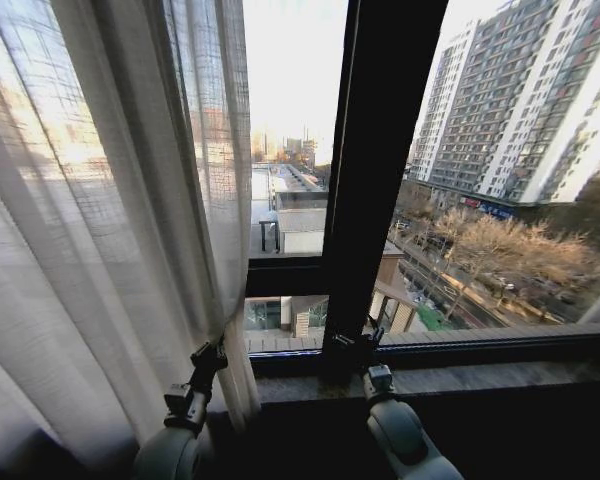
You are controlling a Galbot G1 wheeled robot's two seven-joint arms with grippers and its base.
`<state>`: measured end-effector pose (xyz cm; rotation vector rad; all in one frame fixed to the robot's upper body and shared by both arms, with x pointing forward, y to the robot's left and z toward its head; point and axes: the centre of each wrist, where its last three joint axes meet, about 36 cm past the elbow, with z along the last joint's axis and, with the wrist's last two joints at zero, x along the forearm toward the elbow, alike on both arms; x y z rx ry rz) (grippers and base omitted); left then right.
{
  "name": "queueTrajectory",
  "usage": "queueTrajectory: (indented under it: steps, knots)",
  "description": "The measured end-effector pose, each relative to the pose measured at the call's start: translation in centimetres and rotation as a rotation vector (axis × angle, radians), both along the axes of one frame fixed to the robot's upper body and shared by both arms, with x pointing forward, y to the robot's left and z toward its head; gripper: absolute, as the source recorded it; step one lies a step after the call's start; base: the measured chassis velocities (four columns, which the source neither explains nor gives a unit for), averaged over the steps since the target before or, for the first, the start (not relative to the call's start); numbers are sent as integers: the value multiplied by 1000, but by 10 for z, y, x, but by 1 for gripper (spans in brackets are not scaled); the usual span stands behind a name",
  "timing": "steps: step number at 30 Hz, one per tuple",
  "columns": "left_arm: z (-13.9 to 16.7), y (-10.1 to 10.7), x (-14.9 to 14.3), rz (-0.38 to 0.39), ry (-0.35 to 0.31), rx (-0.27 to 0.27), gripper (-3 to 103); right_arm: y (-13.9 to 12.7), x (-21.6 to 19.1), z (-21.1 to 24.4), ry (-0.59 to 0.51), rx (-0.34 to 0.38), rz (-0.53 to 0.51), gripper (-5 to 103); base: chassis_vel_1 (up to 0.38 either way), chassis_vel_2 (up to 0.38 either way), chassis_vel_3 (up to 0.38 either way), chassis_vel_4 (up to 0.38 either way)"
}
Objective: Open the curtains by pulling them apart, changing their state from closed to fully open.
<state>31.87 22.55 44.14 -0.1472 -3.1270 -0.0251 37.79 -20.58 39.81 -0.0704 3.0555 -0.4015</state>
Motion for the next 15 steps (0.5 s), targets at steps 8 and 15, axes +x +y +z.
queueTrajectory:
  steps: [8,15]
  knots:
    - [3,2,-4,10,-4,-7,0,0,-1,1,-8,9,19,100,40,46,-51,-52]
    - [4,2,-7,12,-6,-7,0,0,-2,3,13,-8,3,100,0,0,0,0]
